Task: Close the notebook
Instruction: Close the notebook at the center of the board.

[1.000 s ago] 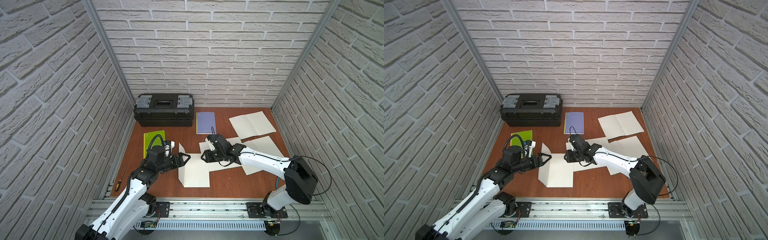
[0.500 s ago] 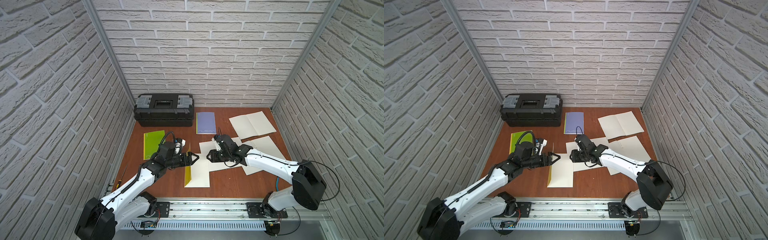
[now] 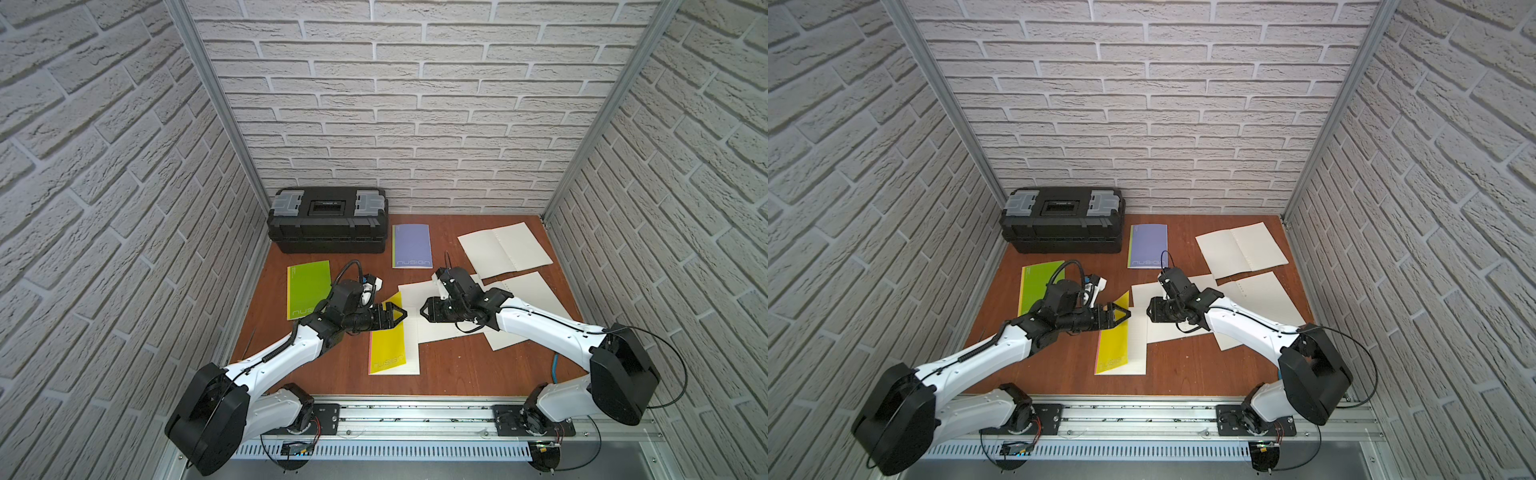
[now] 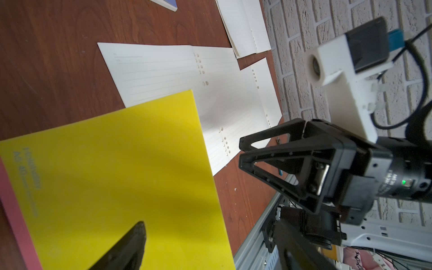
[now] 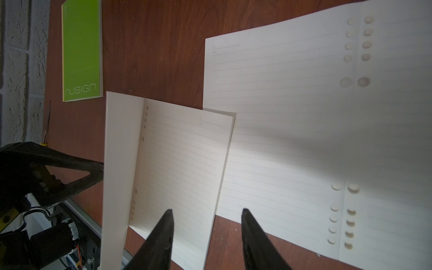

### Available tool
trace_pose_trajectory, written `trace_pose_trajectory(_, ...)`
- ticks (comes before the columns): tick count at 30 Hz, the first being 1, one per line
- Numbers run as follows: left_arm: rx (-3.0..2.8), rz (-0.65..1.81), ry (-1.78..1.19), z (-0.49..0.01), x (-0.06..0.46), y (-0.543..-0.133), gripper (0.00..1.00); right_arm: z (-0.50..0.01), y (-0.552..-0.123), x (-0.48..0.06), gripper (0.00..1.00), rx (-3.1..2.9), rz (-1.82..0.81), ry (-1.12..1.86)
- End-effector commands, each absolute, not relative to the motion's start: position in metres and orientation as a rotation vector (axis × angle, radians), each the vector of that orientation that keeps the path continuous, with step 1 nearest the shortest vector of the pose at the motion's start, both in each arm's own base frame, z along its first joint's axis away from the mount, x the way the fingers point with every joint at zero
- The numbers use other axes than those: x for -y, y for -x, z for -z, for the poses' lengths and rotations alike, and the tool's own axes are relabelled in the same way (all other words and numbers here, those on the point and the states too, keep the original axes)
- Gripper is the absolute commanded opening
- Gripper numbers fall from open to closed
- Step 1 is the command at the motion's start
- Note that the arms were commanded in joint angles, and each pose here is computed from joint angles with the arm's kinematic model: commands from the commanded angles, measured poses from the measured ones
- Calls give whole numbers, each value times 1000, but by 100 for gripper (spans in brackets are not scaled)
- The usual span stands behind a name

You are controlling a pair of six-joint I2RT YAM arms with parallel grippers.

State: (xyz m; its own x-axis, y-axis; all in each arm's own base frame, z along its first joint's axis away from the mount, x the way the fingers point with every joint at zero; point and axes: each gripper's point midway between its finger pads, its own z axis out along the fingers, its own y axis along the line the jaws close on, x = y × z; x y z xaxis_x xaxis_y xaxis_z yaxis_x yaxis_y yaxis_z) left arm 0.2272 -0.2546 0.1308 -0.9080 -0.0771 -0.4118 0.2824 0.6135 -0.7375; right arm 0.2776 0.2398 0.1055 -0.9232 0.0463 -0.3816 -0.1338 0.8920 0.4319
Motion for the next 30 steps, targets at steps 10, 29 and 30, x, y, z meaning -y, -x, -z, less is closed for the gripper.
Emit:
trace_pose_trajectory(10,-2590,919,-134,-94,238,-240,85,-105,-281,-236,48,-2671,-640,74)
trace_pose_trajectory(29,-2851,399,-282,-43,228,-223,75,-67,-256,-259,40,-2766,-693,113)
trace_pose_trajectory(30,-2859,384,-289,-41,228,-222,74,-65,-254,-261,40,-2769,-695,118)
